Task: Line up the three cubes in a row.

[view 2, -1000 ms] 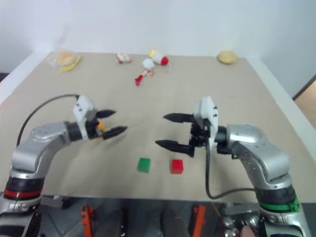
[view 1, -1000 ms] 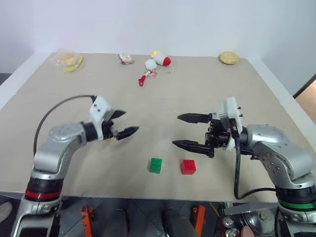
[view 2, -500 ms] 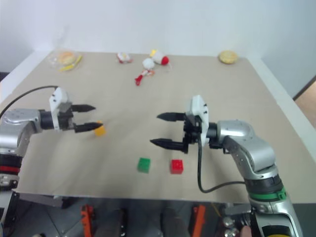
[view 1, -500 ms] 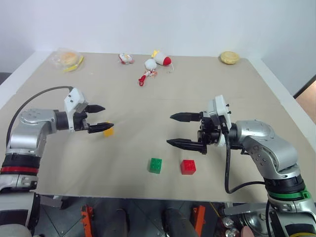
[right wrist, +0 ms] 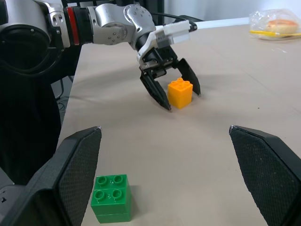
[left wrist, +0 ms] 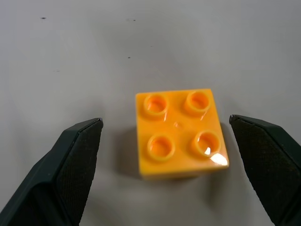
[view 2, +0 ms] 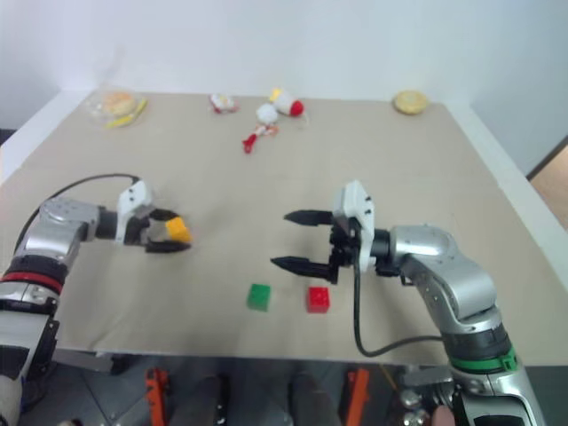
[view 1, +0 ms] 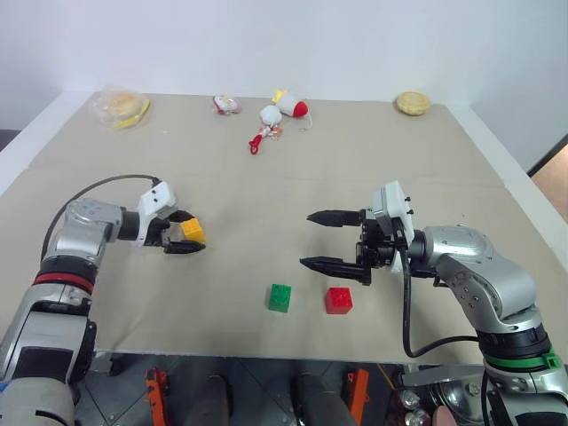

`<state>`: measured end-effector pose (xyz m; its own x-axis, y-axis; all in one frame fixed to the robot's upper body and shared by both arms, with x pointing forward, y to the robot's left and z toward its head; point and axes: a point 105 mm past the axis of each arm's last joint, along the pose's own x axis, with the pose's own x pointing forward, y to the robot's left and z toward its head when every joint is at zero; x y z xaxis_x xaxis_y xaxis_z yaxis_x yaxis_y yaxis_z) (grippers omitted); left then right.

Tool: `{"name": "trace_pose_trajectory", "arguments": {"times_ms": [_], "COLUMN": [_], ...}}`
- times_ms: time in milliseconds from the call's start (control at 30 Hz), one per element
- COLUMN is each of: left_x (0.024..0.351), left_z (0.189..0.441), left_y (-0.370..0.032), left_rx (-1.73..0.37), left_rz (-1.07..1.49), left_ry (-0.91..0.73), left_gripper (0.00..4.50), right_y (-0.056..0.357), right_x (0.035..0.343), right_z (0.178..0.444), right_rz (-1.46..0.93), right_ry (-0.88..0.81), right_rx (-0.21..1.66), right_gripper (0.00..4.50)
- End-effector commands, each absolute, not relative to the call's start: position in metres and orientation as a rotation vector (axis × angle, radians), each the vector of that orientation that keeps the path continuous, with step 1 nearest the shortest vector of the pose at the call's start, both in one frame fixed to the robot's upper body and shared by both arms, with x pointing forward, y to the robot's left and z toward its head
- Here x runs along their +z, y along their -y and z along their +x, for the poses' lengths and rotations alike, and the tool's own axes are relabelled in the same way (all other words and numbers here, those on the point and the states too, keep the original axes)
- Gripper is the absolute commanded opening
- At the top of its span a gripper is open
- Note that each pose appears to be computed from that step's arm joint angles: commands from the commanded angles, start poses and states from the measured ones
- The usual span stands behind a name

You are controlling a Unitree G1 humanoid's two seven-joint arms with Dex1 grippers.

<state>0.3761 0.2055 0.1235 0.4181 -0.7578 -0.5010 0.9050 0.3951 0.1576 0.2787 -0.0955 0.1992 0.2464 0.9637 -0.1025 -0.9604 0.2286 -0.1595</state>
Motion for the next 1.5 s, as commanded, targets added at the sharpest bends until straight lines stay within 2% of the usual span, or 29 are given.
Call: {"name": "trace_pose_trajectory", "arguments": {"times_ms": [33, 133, 367, 567, 700, 1033, 1300, 1500], "left_x": [0.132, 0.131, 0.131, 0.138, 0.142, 0.117, 0.106, 0.103], "left_z": [0.381, 0.384, 0.385, 0.375, 0.356, 0.301, 0.282, 0.280], "left_y": [-0.206, -0.208, -0.208, -0.198, -0.183, -0.143, -0.129, -0.132], "left_rx": [-1.077, -1.053, -1.043, -1.136, -1.277, -1.544, -1.584, -1.564], "left_rz": [0.477, 0.489, 0.495, 0.488, 0.489, 0.594, 0.594, 0.606], "left_ry": [-0.357, -0.362, -0.356, -0.316, -0.283, -0.300, -0.319, -0.347], "left_gripper": [4.46, 3.69, 1.34, 1.36, 1.36, 1.36, 1.36, 1.36], "right_y": [0.097, 0.097, 0.098, 0.097, 0.098, 0.101, 0.102, 0.104], "right_x": [0.214, 0.215, 0.217, 0.223, 0.216, 0.196, 0.194, 0.193], "right_z": [0.275, 0.275, 0.276, 0.270, 0.256, 0.229, 0.227, 0.226], "right_rz": [-0.240, -0.243, -0.243, -0.237, -0.248, -0.333, -0.345, -0.343], "right_ry": [0.079, 0.080, 0.092, 0.119, 0.085, -0.009, -0.023, -0.029], "right_rx": [1.322, 1.318, 1.315, 1.337, 1.386, 1.458, 1.443, 1.439], "right_gripper": [4.50, 4.50, 4.50, 4.50, 4.50, 4.50, 4.50, 4.50]}}
